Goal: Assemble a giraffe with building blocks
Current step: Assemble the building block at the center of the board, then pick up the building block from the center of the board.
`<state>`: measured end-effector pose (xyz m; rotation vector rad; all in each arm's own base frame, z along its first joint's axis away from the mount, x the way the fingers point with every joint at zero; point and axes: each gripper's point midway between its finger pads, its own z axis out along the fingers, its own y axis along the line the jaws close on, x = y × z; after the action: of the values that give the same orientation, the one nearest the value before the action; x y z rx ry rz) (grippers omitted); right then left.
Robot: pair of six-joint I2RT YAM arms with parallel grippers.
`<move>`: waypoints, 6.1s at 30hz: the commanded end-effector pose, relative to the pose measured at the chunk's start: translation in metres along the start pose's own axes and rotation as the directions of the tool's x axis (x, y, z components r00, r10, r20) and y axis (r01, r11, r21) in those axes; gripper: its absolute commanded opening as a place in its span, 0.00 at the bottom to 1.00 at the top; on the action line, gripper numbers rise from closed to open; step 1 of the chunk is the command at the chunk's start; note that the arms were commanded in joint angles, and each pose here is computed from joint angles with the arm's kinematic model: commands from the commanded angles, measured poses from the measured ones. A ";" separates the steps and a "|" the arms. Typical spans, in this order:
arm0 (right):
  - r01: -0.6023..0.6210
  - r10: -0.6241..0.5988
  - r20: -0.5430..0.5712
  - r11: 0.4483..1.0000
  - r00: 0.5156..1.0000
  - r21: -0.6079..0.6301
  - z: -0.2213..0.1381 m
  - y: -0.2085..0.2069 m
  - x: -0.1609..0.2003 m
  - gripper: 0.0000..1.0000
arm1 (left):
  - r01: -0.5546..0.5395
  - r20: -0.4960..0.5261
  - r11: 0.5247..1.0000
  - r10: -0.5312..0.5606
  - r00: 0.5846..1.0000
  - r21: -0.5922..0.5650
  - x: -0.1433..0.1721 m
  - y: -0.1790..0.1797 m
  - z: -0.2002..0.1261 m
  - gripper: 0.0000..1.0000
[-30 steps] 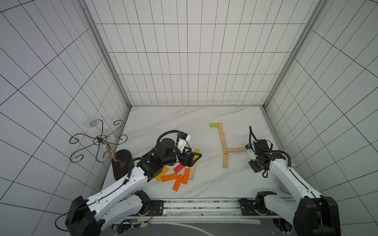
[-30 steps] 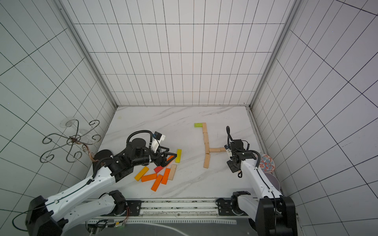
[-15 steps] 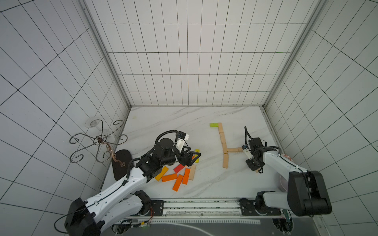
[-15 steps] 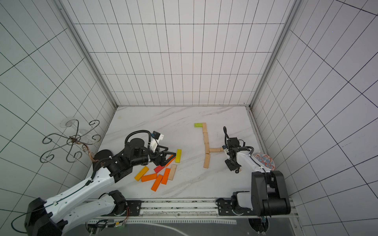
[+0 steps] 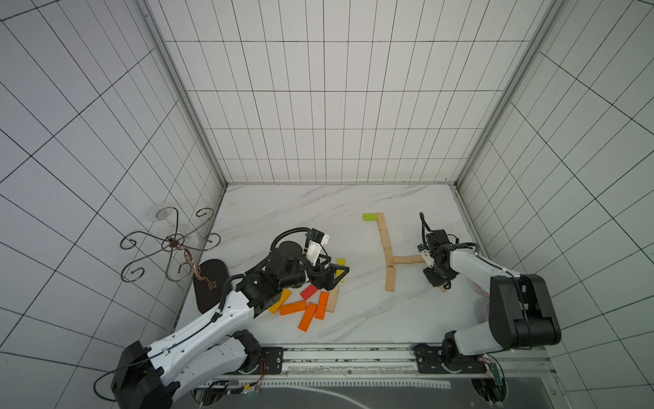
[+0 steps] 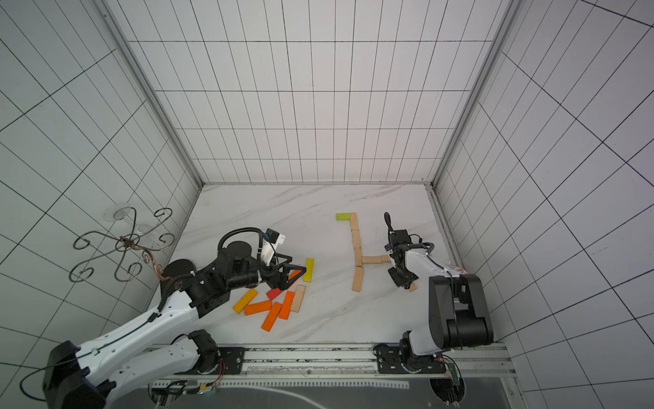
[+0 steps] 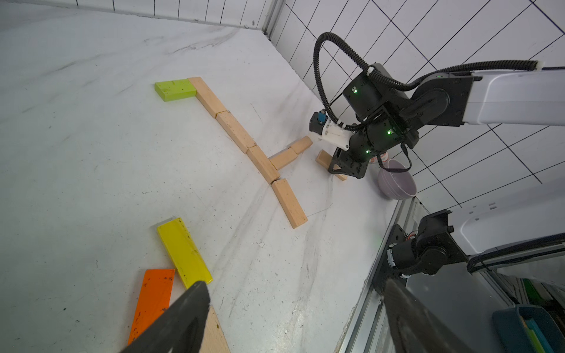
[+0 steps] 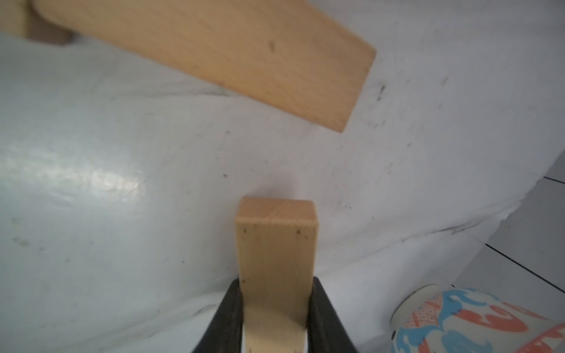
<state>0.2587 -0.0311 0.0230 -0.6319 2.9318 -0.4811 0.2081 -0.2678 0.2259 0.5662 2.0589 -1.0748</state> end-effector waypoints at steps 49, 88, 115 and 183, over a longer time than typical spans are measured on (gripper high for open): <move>-0.012 0.005 -0.048 0.986 0.999 -0.166 -0.002 0.019 -0.030 0.19 | -0.016 0.003 1.000 0.016 1.000 -0.018 0.002 0.001 -0.001 0.89; -0.078 0.079 0.007 0.991 0.997 -0.109 -0.003 0.002 -0.056 0.20 | -0.015 -0.003 1.000 0.015 1.000 -0.026 0.004 0.003 -0.001 0.90; -0.094 0.095 0.012 0.992 0.995 -0.082 -0.002 -0.003 -0.061 0.24 | -0.015 -0.001 0.999 0.015 1.000 -0.030 0.003 0.003 -0.002 0.90; -0.124 0.374 0.765 0.923 0.524 -0.365 -0.293 0.050 -0.168 0.49 | 0.030 0.063 0.941 -0.009 0.998 -0.337 -0.008 0.063 -0.028 0.89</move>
<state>0.3497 0.1461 0.2674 -0.3808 2.1991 0.0774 0.2355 -0.2274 0.2114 0.3967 2.1217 -0.8242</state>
